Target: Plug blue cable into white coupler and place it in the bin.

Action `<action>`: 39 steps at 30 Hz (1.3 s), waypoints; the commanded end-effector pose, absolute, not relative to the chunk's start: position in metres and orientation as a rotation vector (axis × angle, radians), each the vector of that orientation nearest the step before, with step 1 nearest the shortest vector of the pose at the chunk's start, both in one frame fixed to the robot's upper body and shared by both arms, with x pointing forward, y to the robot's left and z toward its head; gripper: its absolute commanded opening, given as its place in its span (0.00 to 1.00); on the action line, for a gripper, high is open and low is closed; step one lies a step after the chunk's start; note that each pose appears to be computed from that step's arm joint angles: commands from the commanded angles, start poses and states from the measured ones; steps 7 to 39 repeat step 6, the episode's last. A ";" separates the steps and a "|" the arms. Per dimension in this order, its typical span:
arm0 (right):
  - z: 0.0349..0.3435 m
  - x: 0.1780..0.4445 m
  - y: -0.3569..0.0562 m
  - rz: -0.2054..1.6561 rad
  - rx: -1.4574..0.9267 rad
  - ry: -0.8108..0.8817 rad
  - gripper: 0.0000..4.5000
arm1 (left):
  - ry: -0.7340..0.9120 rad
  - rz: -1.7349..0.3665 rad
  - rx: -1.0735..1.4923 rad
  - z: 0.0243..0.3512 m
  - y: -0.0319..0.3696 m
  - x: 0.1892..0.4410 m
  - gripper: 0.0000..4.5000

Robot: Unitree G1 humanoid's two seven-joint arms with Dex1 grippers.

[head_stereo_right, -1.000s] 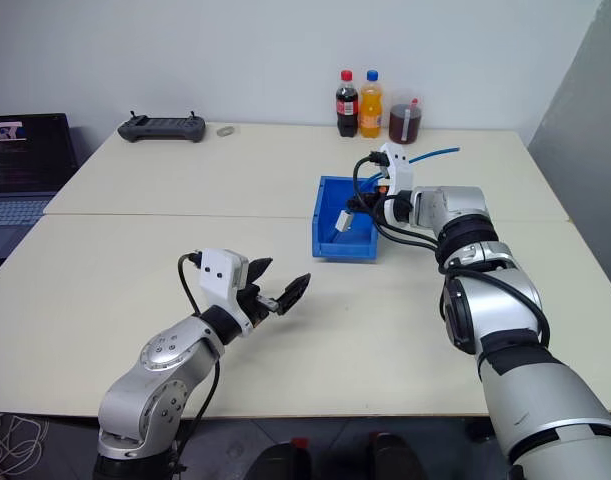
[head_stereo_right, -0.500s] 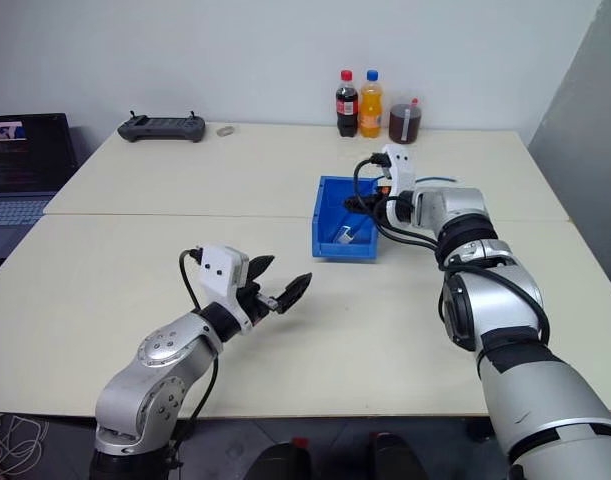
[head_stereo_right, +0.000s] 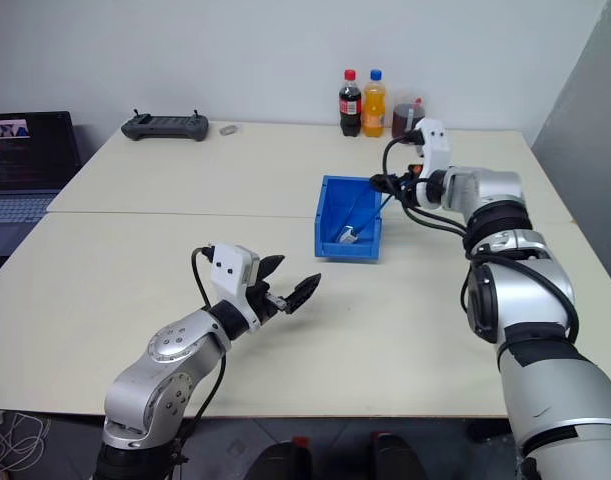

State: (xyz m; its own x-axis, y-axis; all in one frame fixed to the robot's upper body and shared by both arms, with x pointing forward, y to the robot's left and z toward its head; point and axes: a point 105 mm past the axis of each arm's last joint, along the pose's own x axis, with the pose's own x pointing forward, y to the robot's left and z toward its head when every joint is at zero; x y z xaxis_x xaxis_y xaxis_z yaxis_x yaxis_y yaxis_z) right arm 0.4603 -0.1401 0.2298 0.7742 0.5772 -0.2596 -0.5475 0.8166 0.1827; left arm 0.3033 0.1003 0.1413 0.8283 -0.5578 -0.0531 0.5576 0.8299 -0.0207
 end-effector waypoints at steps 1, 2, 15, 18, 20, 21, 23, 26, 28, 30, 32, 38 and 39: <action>0.228 0.445 -0.154 0.635 0.113 0.309 0.93 | 0.040 -0.537 -0.025 0.147 0.109 0.304 1.00; 0.223 0.439 -0.157 0.633 0.106 0.313 0.93 | 0.051 -0.521 -0.027 0.145 0.112 0.305 1.00; 0.188 0.378 -0.154 0.667 -0.011 0.283 0.93 | 0.054 -0.429 -0.048 0.144 0.129 0.307 1.00; 0.188 0.378 -0.154 0.667 -0.011 0.283 0.93 | 0.054 -0.429 -0.048 0.144 0.129 0.307 1.00; 0.188 0.378 -0.154 0.667 -0.011 0.283 0.93 | 0.054 -0.429 -0.048 0.144 0.129 0.307 1.00; 0.188 0.378 -0.154 0.667 -0.011 0.283 0.93 | 0.054 -0.429 -0.048 0.144 0.129 0.307 1.00; 0.188 0.378 -0.154 0.667 -0.011 0.283 0.93 | 0.054 -0.429 -0.048 0.144 0.129 0.307 1.00; 0.188 0.378 -0.154 0.667 -0.011 0.283 0.93 | 0.054 -0.429 -0.048 0.144 0.129 0.307 1.00; 0.188 0.378 -0.154 0.667 -0.011 0.283 0.93 | 0.054 -0.429 -0.048 0.144 0.129 0.307 1.00; 0.188 0.378 -0.154 0.667 -0.011 0.283 0.93 | 0.054 -0.429 -0.048 0.144 0.129 0.307 1.00; 0.188 0.378 -0.154 0.667 -0.011 0.283 0.93 | 0.054 -0.429 -0.048 0.144 0.129 0.307 1.00; 0.188 0.378 -0.154 0.667 -0.011 0.283 0.93 | 0.054 -0.429 -0.048 0.144 0.129 0.307 1.00; 0.188 0.378 -0.154 0.667 -0.011 0.283 0.93 | 0.054 -0.429 -0.048 0.144 0.129 0.307 1.00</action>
